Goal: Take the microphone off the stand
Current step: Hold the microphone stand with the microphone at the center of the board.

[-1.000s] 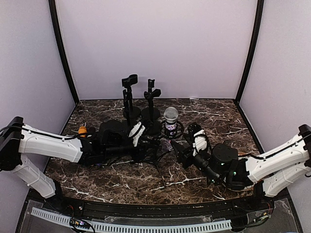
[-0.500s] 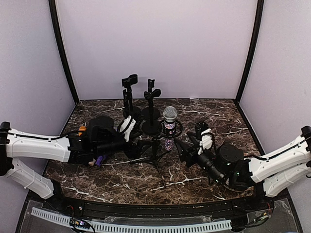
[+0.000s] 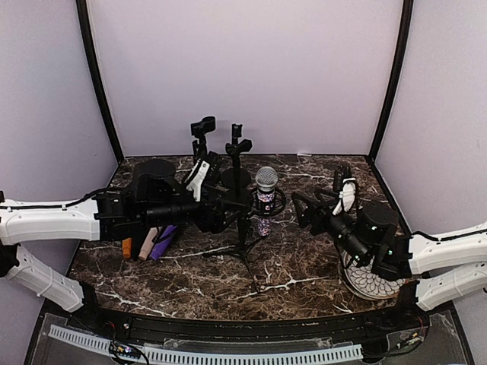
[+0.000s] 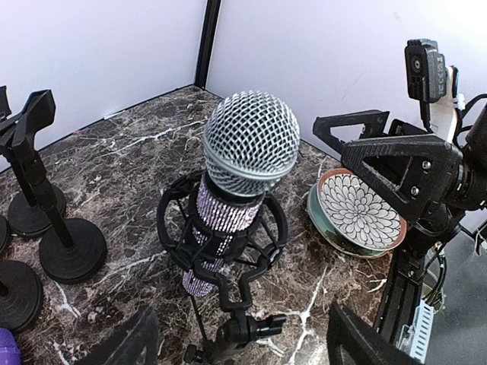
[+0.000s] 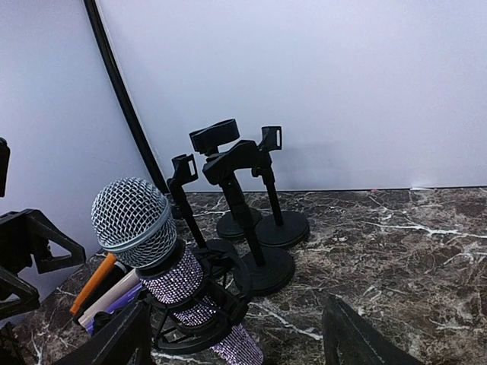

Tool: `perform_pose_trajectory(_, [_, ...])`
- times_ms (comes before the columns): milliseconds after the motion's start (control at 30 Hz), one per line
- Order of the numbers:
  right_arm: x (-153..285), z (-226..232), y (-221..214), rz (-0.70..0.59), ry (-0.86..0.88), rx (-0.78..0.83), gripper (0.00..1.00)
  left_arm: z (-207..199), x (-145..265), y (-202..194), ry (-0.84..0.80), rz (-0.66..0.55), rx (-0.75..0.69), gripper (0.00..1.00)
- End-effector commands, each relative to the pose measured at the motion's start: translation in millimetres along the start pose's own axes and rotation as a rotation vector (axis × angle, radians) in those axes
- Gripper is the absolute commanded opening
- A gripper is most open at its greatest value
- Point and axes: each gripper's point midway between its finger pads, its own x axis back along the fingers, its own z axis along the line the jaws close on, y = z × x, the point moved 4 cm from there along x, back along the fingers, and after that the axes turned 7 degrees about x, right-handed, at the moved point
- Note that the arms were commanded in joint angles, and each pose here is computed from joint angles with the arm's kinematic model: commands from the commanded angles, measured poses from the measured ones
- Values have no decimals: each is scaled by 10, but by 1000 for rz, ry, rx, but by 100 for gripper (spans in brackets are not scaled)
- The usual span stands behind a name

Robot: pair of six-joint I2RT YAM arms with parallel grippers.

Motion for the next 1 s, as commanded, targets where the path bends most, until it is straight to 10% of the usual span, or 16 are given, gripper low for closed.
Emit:
perform_pose_trajectory(0, [-32, 67, 181, 28, 121, -45, 80, -92, -4, 72, -23, 71, 74, 80])
perform_pose_trajectory(967, [-847, 593, 373, 200, 248, 143, 75, 40, -543, -11, 15, 189, 7, 93])
